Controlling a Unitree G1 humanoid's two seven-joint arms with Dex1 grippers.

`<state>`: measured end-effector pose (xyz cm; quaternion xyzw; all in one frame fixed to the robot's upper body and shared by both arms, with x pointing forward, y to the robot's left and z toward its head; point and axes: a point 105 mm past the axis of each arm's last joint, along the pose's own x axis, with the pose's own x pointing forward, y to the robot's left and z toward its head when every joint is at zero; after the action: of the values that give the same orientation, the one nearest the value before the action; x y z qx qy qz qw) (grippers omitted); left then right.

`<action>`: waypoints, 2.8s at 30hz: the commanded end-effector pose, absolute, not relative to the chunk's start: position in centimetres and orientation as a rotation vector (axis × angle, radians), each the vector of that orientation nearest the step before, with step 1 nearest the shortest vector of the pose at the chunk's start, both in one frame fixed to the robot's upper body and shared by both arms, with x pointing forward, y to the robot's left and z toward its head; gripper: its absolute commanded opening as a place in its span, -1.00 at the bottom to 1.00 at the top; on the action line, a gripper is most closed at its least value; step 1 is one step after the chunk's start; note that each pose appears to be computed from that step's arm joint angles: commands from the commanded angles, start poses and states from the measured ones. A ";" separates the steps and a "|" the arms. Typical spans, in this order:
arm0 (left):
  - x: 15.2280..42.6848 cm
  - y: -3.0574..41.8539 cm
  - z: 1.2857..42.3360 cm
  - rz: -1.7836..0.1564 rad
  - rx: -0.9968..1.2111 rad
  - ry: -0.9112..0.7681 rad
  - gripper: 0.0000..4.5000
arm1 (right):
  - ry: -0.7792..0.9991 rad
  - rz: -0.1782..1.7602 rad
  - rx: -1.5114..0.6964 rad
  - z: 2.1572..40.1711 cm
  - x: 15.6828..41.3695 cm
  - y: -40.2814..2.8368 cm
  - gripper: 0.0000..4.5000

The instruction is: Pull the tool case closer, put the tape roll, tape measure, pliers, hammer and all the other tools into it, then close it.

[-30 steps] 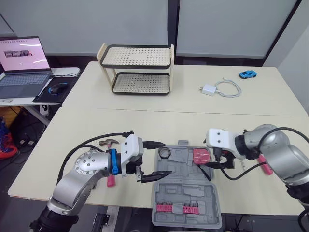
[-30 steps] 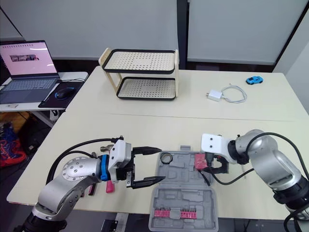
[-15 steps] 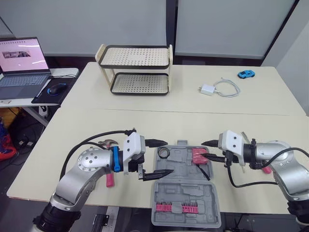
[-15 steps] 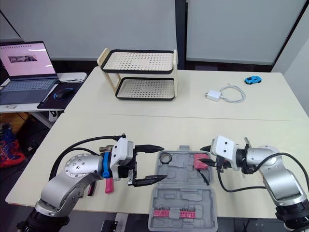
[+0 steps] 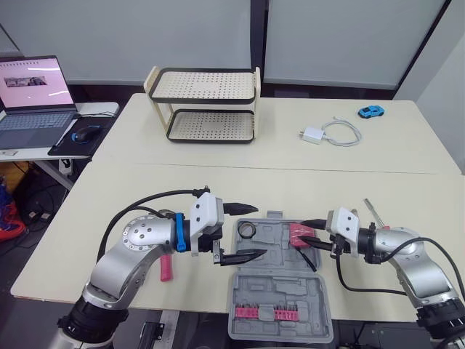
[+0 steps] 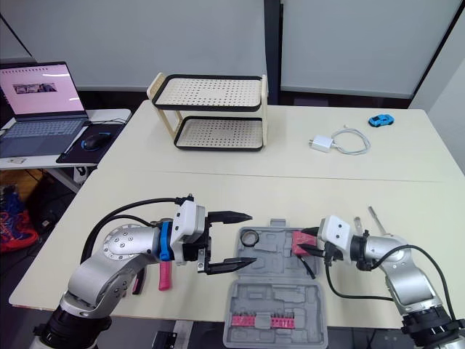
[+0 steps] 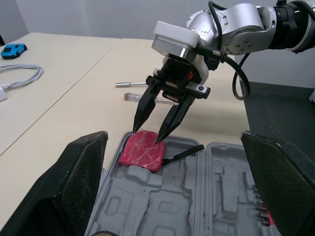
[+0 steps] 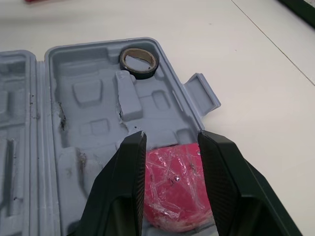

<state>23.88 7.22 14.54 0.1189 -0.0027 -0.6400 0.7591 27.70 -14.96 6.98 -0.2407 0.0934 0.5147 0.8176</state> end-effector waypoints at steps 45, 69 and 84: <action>24.1 8.0 14.7 -1.383 0.282 0.005 1.00 | 0.239 1.002 -0.374 2.8 29.2 -15.6 -0.22; 23.6 38.7 14.1 -0.447 0.235 0.316 1.00 | 0.319 0.495 -0.433 15.0 24.0 -37.1 0.99; 22.5 42.8 10.5 -0.280 0.191 0.394 1.00 | 0.406 0.358 -0.421 12.7 23.4 -42.6 0.99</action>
<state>22.55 42.61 9.79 0.0810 0.1984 -0.1404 0.9666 22.80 -42.88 11.47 -0.1875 0.2146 0.1700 0.9433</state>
